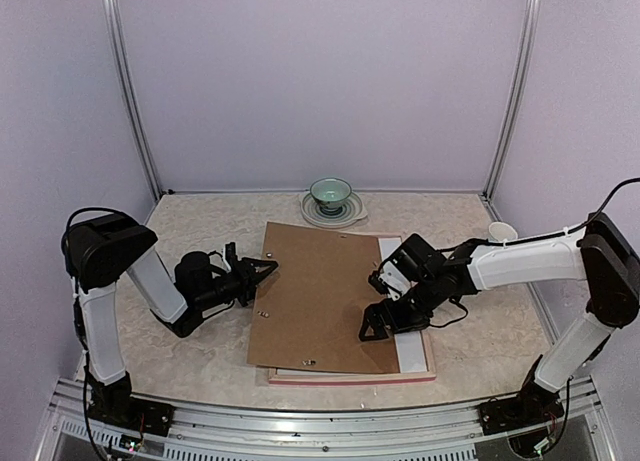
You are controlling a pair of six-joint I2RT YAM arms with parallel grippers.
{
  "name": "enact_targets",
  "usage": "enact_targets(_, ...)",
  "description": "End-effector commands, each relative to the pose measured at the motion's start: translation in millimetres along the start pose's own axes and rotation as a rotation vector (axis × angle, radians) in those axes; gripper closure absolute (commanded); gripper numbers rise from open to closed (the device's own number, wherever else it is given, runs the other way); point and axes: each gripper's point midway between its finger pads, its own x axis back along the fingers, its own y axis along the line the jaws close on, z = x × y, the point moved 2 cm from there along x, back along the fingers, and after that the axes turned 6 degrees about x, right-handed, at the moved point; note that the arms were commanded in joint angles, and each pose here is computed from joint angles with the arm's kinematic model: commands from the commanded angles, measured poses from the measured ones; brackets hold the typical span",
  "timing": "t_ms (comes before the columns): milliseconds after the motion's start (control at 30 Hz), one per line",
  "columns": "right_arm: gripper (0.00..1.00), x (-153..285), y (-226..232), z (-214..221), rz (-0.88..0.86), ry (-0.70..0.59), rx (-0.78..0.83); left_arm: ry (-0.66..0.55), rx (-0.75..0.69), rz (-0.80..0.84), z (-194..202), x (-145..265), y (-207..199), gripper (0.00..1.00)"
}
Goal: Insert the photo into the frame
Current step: Place the backboard with the photo.
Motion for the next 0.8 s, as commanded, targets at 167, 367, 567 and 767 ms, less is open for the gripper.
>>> enact_targets(167,0.01,-4.4,-5.7,-13.8,0.073,-0.038,0.025,0.003,-0.014,0.053,-1.7,3.7,-9.5,0.67)
enact_targets(367,0.01,-2.8,-2.3,-23.4,0.068,-0.066,0.034,0.008,-0.009,0.044,-0.4,4.5,-6.0,0.66)
enact_targets(567,0.01,-0.7,1.1,-29.2,0.059,-0.084,0.042,0.012,-0.004,0.010,0.4,4.5,1.3,0.58)
enact_targets(767,0.01,-2.9,4.0,-31.2,0.041,-0.084,0.046,0.013,0.005,-0.030,0.1,3.9,9.1,0.51)
